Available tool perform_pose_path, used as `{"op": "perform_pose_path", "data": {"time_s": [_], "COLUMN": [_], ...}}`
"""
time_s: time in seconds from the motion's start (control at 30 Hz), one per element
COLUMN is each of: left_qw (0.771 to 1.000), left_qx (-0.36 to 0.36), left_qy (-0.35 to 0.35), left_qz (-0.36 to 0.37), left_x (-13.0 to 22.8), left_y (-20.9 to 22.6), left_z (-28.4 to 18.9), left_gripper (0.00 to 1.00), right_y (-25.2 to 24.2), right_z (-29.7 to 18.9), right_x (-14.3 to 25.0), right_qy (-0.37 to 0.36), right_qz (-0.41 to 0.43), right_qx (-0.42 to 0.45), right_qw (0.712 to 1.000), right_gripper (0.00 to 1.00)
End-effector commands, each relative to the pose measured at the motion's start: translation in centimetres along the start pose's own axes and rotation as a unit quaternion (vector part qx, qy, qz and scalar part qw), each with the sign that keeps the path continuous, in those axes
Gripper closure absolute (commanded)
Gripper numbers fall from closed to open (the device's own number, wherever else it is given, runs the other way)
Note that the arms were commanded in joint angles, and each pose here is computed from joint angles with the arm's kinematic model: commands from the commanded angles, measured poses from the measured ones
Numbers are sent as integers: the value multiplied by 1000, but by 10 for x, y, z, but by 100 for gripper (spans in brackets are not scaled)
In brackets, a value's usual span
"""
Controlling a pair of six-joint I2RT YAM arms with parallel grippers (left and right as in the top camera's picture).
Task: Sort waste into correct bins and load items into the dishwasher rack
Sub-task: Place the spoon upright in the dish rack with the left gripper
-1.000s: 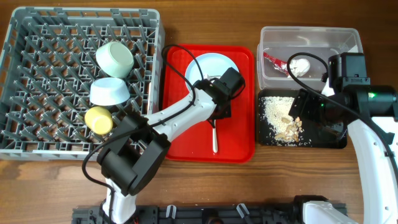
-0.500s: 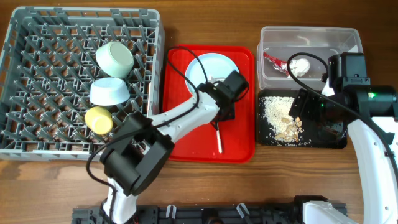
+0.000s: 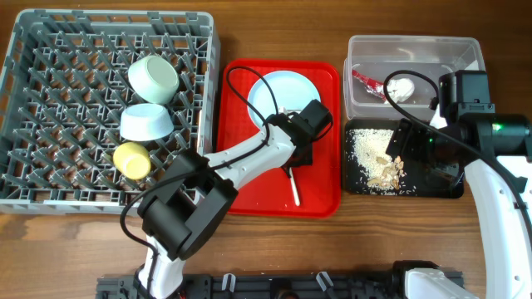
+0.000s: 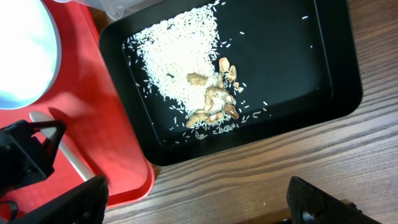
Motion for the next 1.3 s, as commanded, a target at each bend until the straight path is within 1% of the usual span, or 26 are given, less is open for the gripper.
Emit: {"op": "perform_pose_path", "data": {"time_s": [0.0,0.1,0.23,0.33,0.4,0.5,0.6,0.77,0.83,0.9,0.97,1.0,1.07,1.1,1.17,1.27], "left_qw": [1000,1000,994,986,984,986,990,997,998,998,998,998,998,998,998,998], "left_qx": [-12,14,45,41,35,49,34,10,-16,-23,-24,-24,-24,-24,-24,-24], "left_qy": [4,-28,-95,-158,-168,-149,-129,-74,-63,-57,-56,-56,-56,-56,-56,-55], "left_qz": [6,1,41,38,36,49,35,22,19,19,19,19,19,19,19,19], "left_x": [-5,-20,-42,-68,-81,-95,-104,-111,-112,-112,-113,-113,-112,-113,-113,-112], "left_y": [11,23,57,111,143,177,197,206,210,211,211,211,211,211,211,211], "left_z": [-14,-61,-125,-167,-174,-166,-149,-107,-97,-92,-91,-91,-91,-91,-91,-91], "left_gripper": [96,96,96,96,96,96,96,96,96,95,92,84,83,81,70,69], "right_y": [0,0,0,0,0,0,0,0,0,0,0,0,0,0,0,0], "right_z": [-7,-7,-7,-7,-7,-7,-7,-7,-7,-7,-7,-7,-7,-7,-7,-7], "right_x": [-1,-1,-1,-1,-1,-1,-1,-1,-1,-1,-1,-1,-1,-1,-1,-1], "right_qy": [-13,-13,-13,-14,-14,-14,-14,-13,-12,-12,-12,-12,-12,-12,-12,-12], "right_qz": [-4,-4,-12,-11,-11,-11,-11,-11,-11,-12,-11,-11,-11,-11,-11,-11], "right_qx": [-4,-4,-4,-5,-5,-5,-5,-4,-4,-4,-4,-4,-4,-4,-4,-4], "right_qw": [1000,1000,1000,1000,1000,1000,1000,1000,1000,1000,1000,1000,1000,1000,1000,1000], "right_gripper": [7,7,7,7,8,8,8,8,7,8,7,8,7,7,7,8]}}
Point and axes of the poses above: each gripper's point midway between its finger pads, its own z axis out along the fingers, its own y axis along the line the jaws close on, x = y × z, the point moved 10 cm from there along -z, back along the fingers, and after that the axes turned 4 degrees about -z, right-handed, at the moved point
